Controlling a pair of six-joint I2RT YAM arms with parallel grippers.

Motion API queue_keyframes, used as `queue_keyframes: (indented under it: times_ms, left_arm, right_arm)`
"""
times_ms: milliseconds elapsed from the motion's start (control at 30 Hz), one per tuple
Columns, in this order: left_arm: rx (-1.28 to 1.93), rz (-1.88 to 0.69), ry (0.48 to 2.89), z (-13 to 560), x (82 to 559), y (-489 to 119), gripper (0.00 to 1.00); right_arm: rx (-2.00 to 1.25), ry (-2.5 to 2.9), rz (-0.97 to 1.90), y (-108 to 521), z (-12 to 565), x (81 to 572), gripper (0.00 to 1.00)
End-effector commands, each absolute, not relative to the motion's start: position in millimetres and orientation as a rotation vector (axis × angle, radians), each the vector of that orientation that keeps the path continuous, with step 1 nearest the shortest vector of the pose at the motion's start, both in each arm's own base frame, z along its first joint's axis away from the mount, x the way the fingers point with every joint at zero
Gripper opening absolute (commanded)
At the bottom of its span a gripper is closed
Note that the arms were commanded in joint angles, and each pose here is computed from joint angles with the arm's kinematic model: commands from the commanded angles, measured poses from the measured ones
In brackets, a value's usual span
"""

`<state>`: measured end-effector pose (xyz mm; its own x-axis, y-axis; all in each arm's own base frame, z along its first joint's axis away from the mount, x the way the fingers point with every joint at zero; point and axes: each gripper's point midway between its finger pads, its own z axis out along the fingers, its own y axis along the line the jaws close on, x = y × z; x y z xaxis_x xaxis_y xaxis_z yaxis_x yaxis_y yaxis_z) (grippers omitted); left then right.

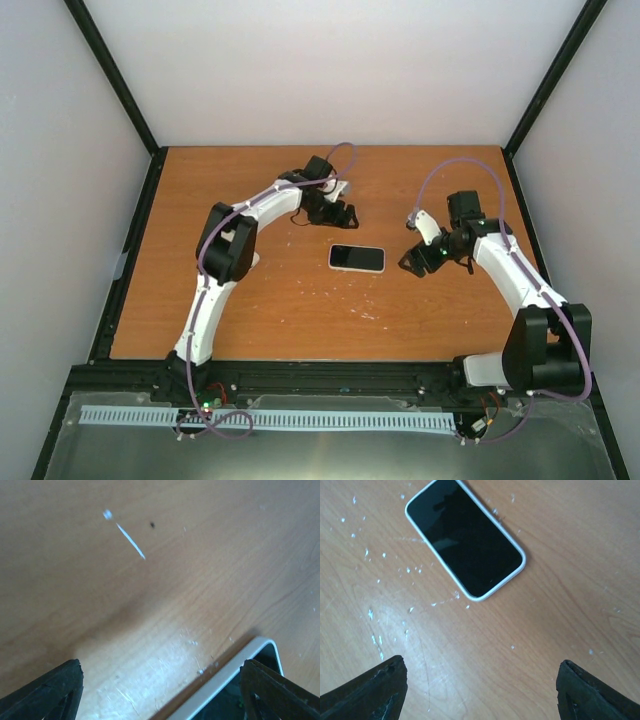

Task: Take the phone out of the phone case
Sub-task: Pick up the phone at the center of the board.

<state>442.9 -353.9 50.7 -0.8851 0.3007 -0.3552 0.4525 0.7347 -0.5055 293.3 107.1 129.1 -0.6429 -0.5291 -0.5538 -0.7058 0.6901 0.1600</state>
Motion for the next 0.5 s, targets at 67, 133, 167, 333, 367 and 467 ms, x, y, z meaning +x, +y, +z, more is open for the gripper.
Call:
queue_keyframes:
  times_ms: [67,133,167,333,367,467]
  left_arm:
    - [0.702,-1.009,2.739,48.4,404.5,-356.3,0.84]
    - [0.713,-1.060,2.741,50.2,390.3,-357.0,0.83]
    - [0.719,-1.095,2.751,48.4,378.7,-356.5,0.82]
    - [0.798,-1.225,2.740,64.4,326.7,-361.5,0.79]
    - [0.809,-1.256,2.744,67.0,313.9,-361.8,0.79]
    - [0.878,-1.390,2.705,82.3,272.7,-368.4,0.76]
  right_arm:
    - [-1.060,2.434,0.487,105.0,117.0,274.6,0.80]
    - [-1.064,2.445,0.484,104.5,112.4,274.4,0.80]
    - [-1.065,2.452,0.485,104.4,109.7,274.4,0.80]
    - [-1.076,2.461,0.499,105.8,107.0,274.1,0.78]
    - [-1.093,2.458,0.499,106.3,106.5,272.8,0.78]
    - [-1.151,2.471,0.476,105.2,98.0,267.3,0.75]
